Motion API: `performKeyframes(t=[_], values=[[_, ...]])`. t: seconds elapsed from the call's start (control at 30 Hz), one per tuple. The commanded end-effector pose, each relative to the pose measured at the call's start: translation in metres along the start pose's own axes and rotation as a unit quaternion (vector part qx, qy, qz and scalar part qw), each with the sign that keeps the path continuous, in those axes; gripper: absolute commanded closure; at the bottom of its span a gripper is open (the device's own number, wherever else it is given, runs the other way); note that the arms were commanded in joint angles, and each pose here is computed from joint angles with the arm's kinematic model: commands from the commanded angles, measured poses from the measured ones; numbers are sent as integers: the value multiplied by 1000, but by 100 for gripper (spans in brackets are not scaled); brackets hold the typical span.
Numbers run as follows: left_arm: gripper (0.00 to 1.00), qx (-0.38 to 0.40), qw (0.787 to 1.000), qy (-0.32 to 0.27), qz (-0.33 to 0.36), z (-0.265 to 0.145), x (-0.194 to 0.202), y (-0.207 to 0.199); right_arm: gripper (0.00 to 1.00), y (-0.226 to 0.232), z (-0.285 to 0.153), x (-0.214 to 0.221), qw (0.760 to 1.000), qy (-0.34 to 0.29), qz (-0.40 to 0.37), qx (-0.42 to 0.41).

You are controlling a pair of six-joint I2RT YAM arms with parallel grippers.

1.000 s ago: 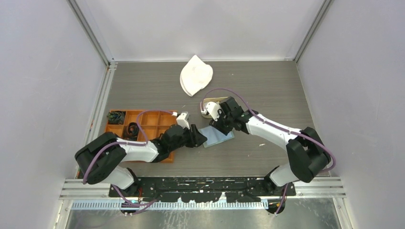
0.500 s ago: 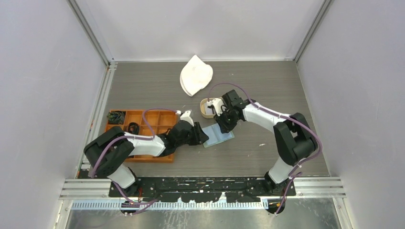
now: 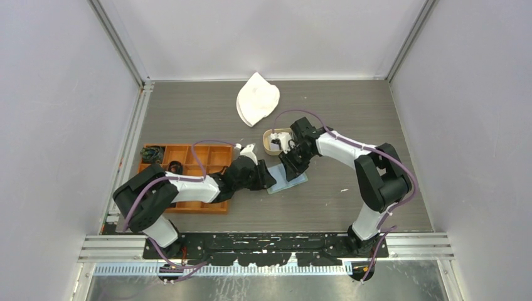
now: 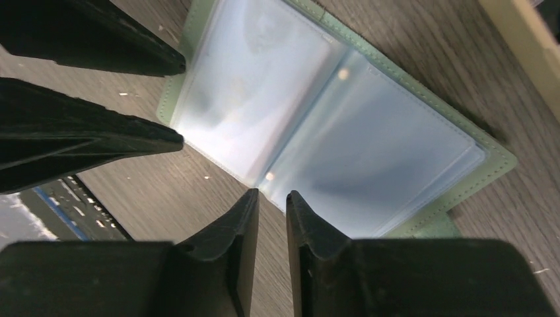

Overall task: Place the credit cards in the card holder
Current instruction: Open the card holder at the center of the board.

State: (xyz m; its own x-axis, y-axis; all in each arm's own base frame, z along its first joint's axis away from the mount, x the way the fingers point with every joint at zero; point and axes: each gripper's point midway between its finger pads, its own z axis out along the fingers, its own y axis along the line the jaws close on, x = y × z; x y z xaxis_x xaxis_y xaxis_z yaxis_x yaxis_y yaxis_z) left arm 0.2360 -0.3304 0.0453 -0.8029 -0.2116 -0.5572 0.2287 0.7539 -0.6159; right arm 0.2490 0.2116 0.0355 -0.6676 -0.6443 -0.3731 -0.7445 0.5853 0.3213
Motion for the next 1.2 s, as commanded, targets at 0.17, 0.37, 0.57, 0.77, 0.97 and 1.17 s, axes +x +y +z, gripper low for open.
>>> performKeyframes(t=[0.17,0.37,0.57,0.77,0.97,1.17], values=[[58,36,999,-14,13,3,-12,-19,65,22,-16,-39,991,-88,61,-78],[58,40,999,-18,10,3,-13,-19,65,11,6,-31,989,-60,118,-69],[58,40,999,-18,12,4,-11,-17,63,6,14,-24,988,-39,132,-63],[55,36,999,-20,17,-1,-11,-14,63,6,15,-22,989,-31,131,-62],[55,42,997,-51,29,-13,-22,-16,64,10,20,-21,990,-19,121,-71],[54,59,994,-81,48,-40,-38,-26,65,13,19,-21,990,-17,120,-76]])
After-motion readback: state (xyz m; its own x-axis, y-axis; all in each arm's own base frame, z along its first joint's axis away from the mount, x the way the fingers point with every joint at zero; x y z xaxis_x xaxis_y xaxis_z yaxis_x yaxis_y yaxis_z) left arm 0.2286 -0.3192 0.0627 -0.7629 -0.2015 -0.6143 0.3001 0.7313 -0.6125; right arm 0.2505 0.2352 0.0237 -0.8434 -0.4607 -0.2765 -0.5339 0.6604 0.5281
